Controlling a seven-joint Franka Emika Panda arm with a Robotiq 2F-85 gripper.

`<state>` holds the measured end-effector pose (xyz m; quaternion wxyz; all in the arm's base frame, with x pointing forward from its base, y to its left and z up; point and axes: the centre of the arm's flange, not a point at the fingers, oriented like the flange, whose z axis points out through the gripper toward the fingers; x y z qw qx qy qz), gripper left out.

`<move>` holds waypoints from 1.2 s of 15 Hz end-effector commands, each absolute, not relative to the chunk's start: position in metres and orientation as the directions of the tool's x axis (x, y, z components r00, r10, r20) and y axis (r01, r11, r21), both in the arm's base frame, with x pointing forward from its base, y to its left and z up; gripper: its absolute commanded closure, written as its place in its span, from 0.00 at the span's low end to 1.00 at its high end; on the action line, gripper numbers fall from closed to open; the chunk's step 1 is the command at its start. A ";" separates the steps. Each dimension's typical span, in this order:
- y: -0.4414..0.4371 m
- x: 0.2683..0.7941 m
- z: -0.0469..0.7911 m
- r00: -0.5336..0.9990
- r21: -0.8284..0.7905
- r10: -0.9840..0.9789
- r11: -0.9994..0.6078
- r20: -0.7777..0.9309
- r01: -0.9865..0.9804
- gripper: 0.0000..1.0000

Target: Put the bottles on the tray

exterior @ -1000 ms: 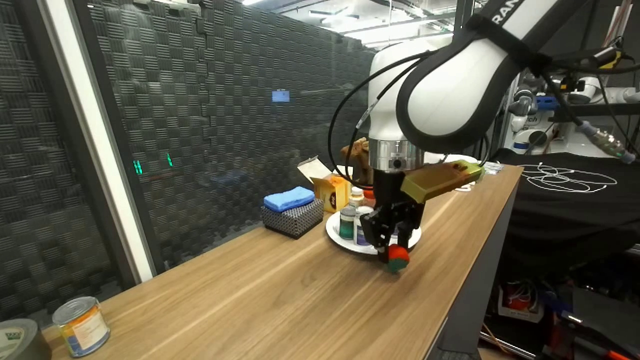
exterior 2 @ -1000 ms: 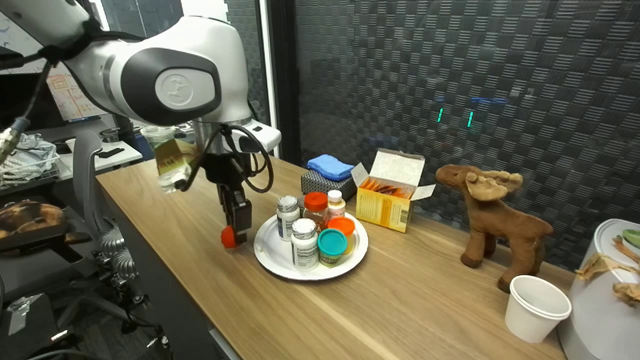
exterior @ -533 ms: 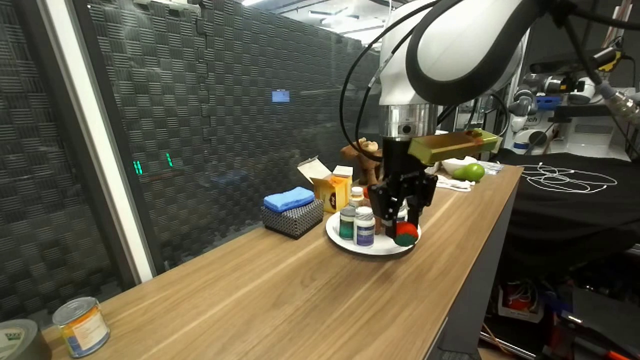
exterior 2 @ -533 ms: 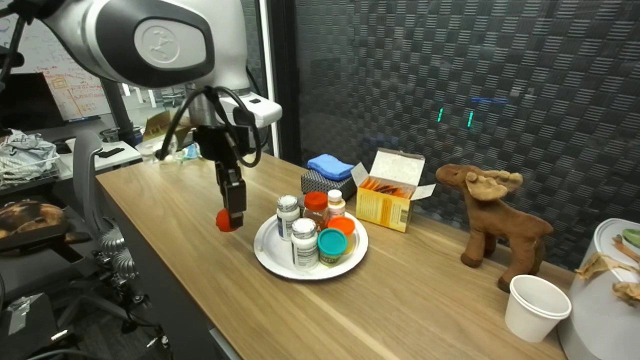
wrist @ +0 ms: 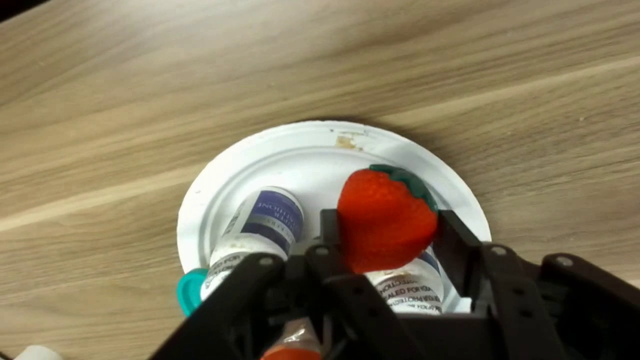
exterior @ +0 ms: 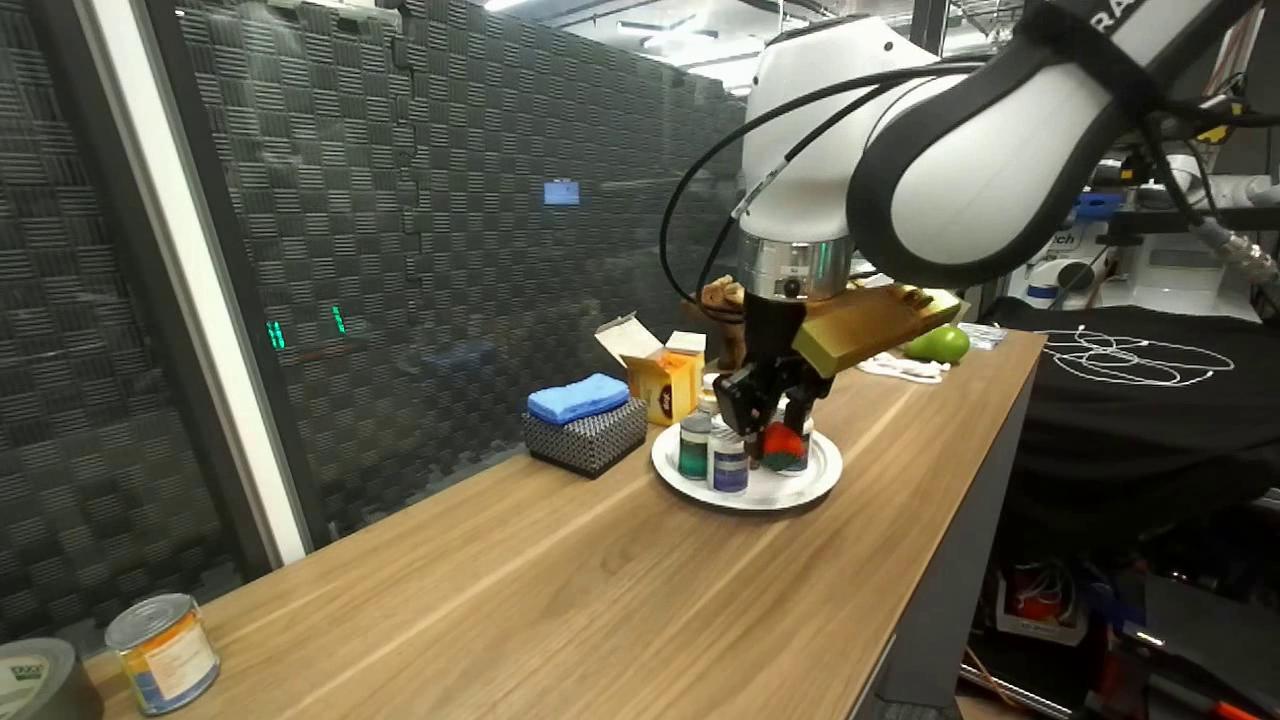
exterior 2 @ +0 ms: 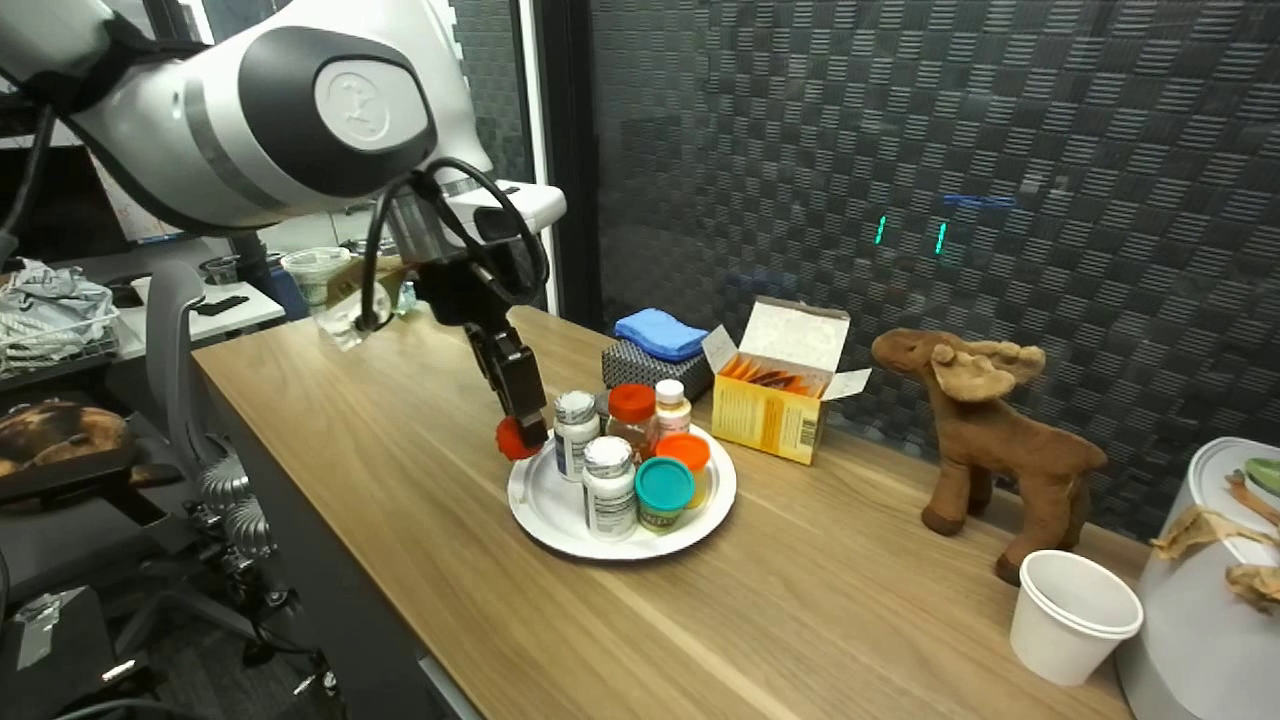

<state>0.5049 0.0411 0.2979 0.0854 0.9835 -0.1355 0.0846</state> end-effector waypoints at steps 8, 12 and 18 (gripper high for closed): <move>0.041 0.484 0.346 0.940 0.190 -0.184 -0.951 0.288 -0.244 0.00; 0.030 0.473 0.398 0.993 0.199 -0.058 -0.977 0.099 -0.077 0.00; 0.036 0.465 0.427 0.998 0.207 -0.005 -0.978 0.055 -0.016 0.00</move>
